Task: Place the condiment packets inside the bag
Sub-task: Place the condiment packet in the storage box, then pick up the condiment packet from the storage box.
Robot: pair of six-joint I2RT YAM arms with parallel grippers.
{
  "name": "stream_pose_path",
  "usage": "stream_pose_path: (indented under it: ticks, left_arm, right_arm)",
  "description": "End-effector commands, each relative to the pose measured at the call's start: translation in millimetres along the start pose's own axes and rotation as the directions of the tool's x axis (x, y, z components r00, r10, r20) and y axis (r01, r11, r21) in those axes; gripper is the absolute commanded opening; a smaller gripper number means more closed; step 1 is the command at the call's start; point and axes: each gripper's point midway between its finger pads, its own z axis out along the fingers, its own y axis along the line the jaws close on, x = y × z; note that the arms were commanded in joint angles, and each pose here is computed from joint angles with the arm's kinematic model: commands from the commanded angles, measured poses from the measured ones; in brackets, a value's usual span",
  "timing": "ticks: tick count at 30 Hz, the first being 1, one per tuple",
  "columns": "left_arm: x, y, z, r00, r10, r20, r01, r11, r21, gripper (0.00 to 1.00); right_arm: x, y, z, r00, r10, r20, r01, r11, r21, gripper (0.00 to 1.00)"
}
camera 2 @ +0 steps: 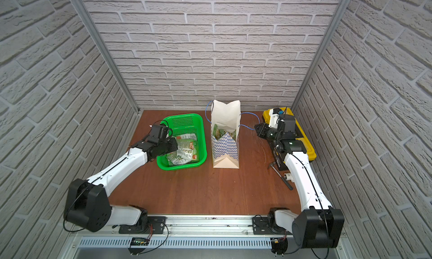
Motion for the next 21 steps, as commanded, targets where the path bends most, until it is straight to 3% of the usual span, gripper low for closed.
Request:
stream_pose_path:
  ticks: [1, 2, 5, 16, 21]
  left_arm:
    - [15.9, 20.7, 1.0, 1.0, 0.003, -0.023, -0.005, 0.997, -0.073, 0.28]
    - [18.2, 22.3, 1.8, 1.0, 0.001, -0.025, -0.003, 0.997, -0.075, 0.29]
    - [24.7, 24.9, 6.6, 0.999, -0.008, -0.04, 0.005, 0.997, -0.076, 0.48]
    - [27.4, 1.5, 40.3, 0.991, -0.077, -0.111, 0.084, 0.995, 0.062, 0.49]
    - [31.5, 5.3, 56.8, 0.984, -0.099, -0.148, 0.106, 0.994, 0.041, 0.48]
  right_arm:
    - [-5.3, 5.5, -1.0, 1.0, -0.009, 0.027, 0.01, 0.999, -0.033, 0.21]
    - [-5.4, 5.5, -1.1, 1.0, -0.01, 0.028, 0.011, 0.999, -0.032, 0.21]
    - [-5.3, 6.2, -1.7, 1.0, -0.009, 0.028, 0.01, 0.999, -0.035, 0.21]
    - [-5.6, 7.4, -0.9, 1.0, -0.006, 0.027, 0.007, 0.999, -0.045, 0.21]
    - [-6.0, 8.1, -0.7, 1.0, -0.006, 0.028, 0.007, 0.999, -0.047, 0.21]
